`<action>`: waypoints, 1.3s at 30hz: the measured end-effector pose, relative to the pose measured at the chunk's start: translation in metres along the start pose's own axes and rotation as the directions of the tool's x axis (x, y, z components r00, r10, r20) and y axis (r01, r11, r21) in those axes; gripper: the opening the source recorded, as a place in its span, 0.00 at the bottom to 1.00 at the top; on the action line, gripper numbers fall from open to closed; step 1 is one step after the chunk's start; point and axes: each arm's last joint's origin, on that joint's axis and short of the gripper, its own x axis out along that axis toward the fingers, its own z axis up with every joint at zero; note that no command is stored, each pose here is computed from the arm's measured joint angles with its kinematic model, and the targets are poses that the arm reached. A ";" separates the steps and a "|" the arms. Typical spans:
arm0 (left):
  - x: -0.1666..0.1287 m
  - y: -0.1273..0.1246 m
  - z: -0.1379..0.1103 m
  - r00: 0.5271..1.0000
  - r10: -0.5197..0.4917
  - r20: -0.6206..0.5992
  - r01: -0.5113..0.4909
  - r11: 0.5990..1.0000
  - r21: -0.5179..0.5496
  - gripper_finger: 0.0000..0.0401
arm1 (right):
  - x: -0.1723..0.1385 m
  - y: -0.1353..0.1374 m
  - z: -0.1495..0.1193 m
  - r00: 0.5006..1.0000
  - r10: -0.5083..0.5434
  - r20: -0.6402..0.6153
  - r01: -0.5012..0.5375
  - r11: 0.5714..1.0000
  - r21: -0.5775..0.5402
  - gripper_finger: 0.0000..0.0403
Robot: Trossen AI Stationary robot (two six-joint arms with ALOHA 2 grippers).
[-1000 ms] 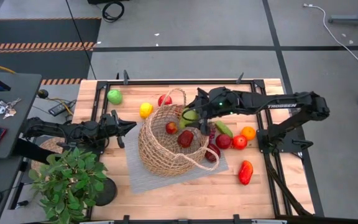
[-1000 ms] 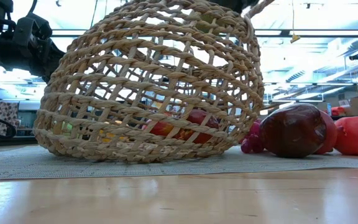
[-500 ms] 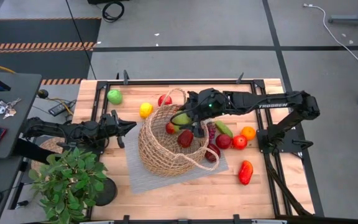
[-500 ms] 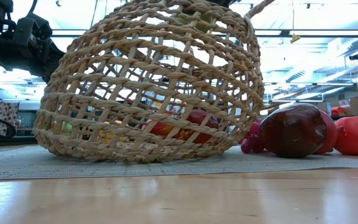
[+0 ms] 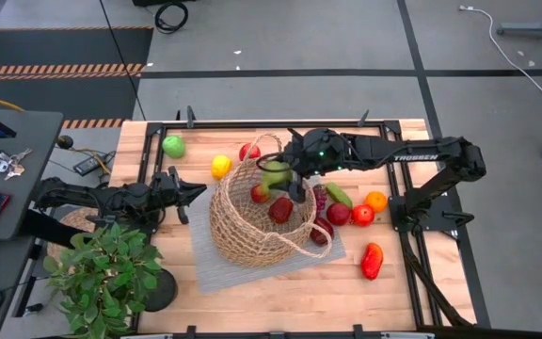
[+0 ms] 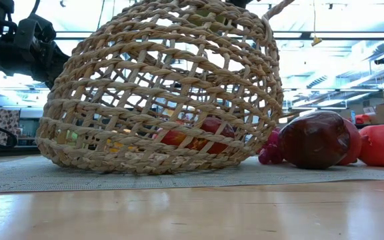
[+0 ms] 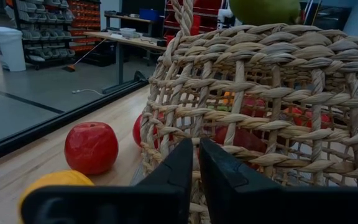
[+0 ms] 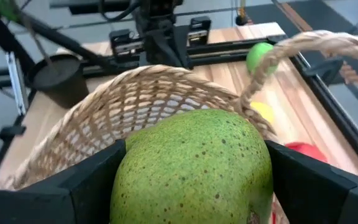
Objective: Build produce basket
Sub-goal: Put the pear into the basket
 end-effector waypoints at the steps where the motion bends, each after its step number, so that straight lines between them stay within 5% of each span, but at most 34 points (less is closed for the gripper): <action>1: 0.000 0.000 0.000 1.000 0.000 0.000 0.000 1.000 0.000 0.09 | 0.000 0.000 0.000 1.000 -0.007 0.001 0.007 1.000 0.018 0.91; 10: 0.000 0.000 0.000 1.000 0.000 0.000 0.000 1.000 0.000 0.09 | -0.001 -0.010 0.004 0.999 -0.038 0.037 0.029 0.972 0.231 0.91; 17: 0.000 0.000 0.000 1.000 0.000 0.001 0.000 1.000 0.000 0.09 | -0.003 -0.030 0.012 0.994 -0.041 0.105 -0.019 0.855 0.518 0.91; 25: 0.000 0.000 0.000 1.000 0.000 0.001 0.000 1.000 0.000 0.09 | -0.010 -0.042 0.013 0.990 0.088 0.106 -0.136 0.739 0.660 0.91; 39: 0.000 0.000 0.000 1.000 0.000 0.001 0.000 1.000 0.000 0.10 | -0.027 -0.042 0.011 0.986 0.153 0.062 -0.158 0.765 0.624 0.91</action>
